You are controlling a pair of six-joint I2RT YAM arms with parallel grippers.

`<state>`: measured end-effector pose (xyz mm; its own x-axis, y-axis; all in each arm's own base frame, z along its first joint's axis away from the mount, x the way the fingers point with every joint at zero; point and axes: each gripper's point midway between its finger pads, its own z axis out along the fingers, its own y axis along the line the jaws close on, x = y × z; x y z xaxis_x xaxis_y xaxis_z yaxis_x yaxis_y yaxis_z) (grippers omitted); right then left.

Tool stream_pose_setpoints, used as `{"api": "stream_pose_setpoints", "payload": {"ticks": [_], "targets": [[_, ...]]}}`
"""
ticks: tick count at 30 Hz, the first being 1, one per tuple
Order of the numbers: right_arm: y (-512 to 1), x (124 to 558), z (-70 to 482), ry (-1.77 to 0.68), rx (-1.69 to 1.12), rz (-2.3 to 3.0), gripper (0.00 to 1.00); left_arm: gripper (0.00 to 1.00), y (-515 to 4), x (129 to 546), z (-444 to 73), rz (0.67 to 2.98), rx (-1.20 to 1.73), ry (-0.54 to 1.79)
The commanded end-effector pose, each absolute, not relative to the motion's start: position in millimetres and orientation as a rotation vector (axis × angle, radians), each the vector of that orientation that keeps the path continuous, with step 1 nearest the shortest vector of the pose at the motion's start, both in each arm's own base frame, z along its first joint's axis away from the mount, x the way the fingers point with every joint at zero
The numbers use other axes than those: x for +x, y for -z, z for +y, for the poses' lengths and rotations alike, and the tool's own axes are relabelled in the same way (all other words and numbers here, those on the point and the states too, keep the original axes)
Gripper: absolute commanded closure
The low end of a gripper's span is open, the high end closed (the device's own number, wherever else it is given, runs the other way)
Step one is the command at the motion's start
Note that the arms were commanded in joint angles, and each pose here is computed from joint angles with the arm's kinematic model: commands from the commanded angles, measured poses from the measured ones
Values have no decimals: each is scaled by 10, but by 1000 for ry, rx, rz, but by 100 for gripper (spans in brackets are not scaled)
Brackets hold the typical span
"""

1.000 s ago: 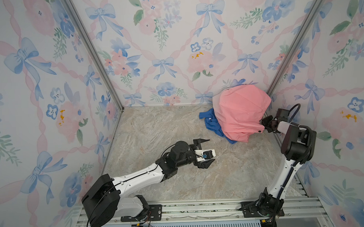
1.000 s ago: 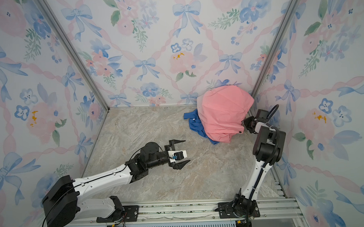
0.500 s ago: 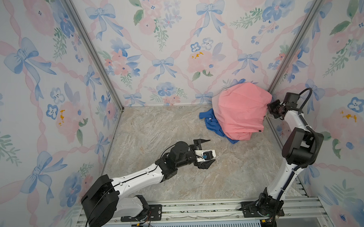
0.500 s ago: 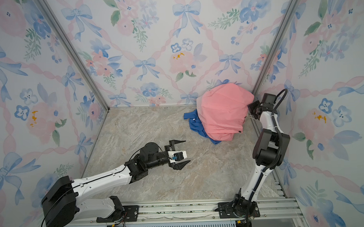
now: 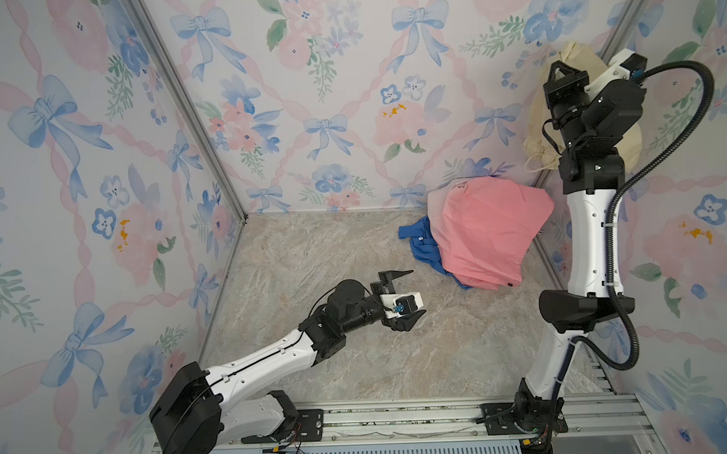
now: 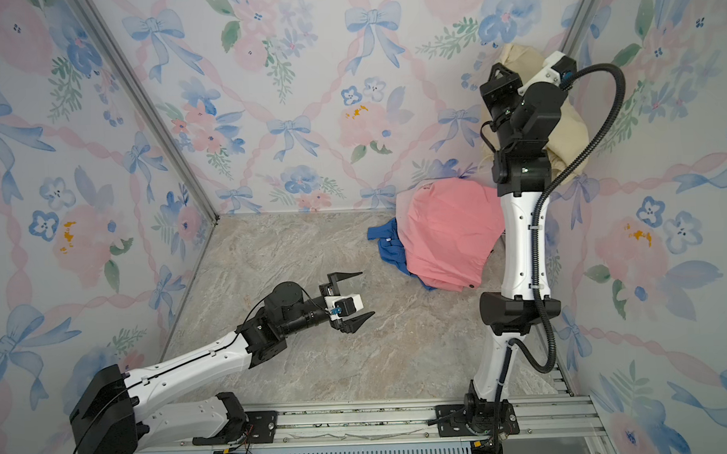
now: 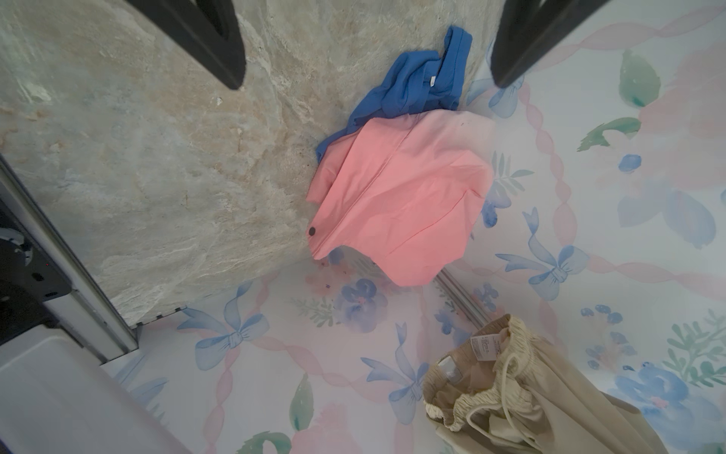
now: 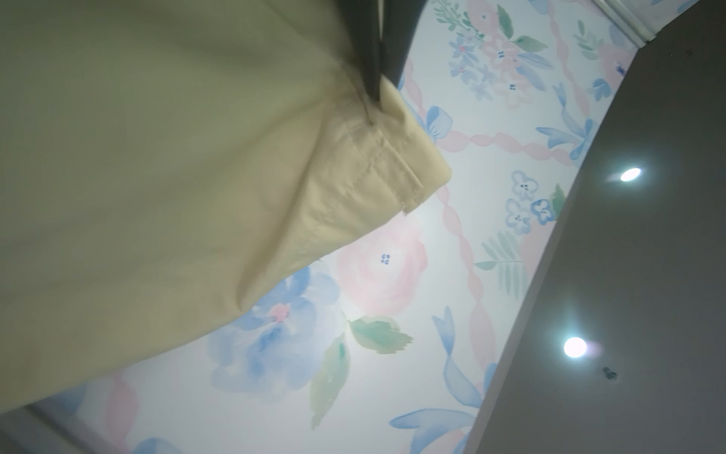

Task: Pick out a specific cloth from the pile
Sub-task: 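Lift the cream garment up out of the pile with the right gripper, then carry the cream garment toward the left gripper and hand it over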

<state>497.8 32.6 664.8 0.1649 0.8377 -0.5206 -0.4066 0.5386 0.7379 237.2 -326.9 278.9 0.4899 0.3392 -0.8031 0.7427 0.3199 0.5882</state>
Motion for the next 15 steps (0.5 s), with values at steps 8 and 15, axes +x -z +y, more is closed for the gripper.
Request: {"api": "stream_pose_setpoints", "payload": {"ticks": [8, 15], "targets": [[-6678, 4598, 2068, -1389, 155, 1130, 100, 2, -3427, 2905, -2375, 1126, 911, 220], [-5057, 4897, 2455, -1319, 253, 1446, 100, 2, -3604, 2867, -1962, 1163, 768, 113]]}}
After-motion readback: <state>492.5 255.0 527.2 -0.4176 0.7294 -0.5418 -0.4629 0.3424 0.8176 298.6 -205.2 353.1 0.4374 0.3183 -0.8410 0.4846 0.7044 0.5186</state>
